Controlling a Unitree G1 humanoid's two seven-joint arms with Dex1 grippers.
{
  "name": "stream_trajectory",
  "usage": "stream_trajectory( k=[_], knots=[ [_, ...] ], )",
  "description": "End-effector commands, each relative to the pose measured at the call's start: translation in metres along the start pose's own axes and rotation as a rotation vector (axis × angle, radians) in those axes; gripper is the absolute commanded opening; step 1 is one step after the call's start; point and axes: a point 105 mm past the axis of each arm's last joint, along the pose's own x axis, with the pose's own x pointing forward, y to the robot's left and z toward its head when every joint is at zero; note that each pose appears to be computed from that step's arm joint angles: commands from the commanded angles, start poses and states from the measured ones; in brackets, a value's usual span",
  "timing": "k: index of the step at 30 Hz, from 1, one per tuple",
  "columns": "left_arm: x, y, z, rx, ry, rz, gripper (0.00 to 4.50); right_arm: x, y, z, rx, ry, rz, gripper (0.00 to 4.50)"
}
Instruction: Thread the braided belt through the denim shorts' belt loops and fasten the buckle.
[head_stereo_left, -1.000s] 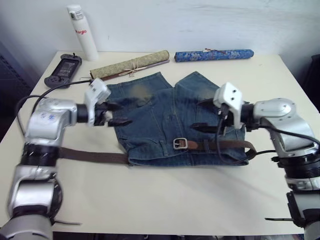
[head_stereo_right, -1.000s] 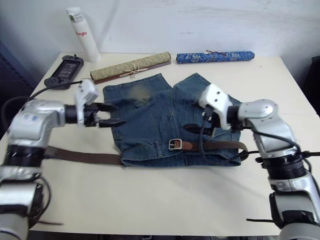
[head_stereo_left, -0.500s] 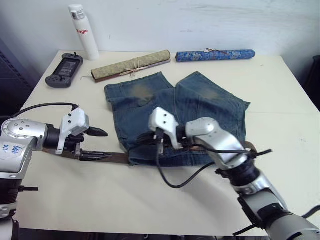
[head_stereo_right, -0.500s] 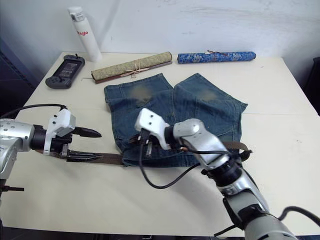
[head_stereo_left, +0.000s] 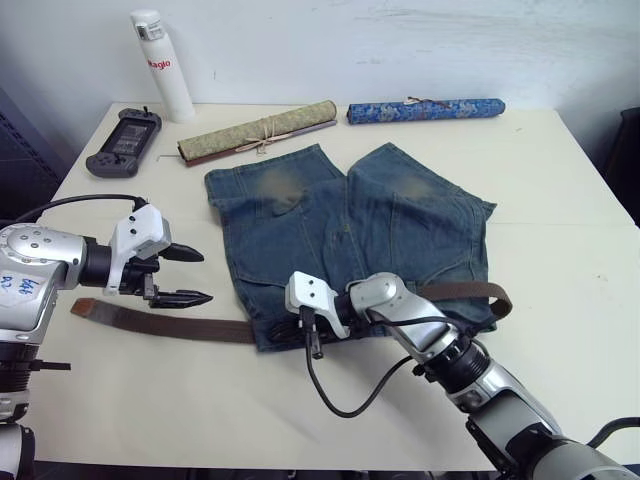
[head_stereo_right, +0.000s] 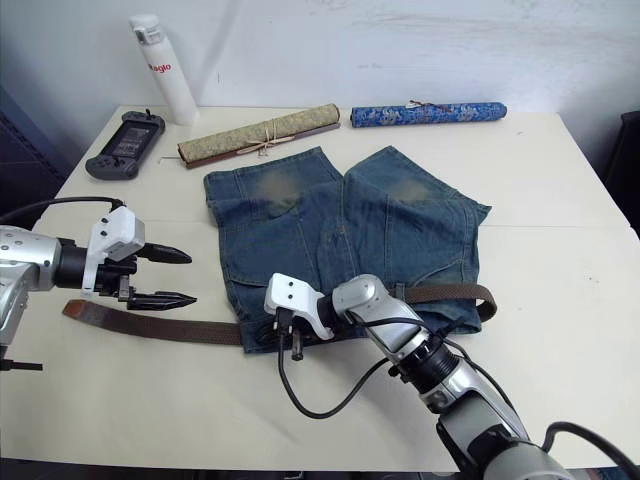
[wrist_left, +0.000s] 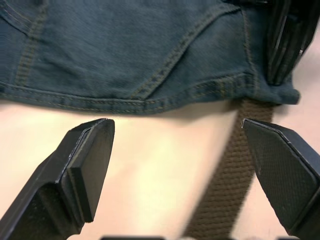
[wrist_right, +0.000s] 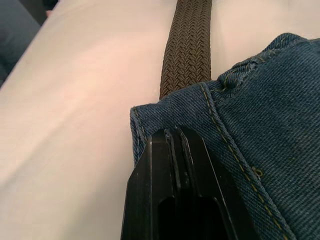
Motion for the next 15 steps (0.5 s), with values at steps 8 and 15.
stream_trajectory(
  k=[8,15],
  knots=[
    [-0.024,-0.004,0.015,-0.246,-0.250,0.002,4.50,-0.081,-0.023,0.069,0.050,-0.267,-0.128,0.02],
    [-0.052,-0.030,0.019,-0.603,-0.406,-0.017,4.50,-0.117,-0.010,0.064,0.082,-0.194,-0.122,0.02]
  ],
)
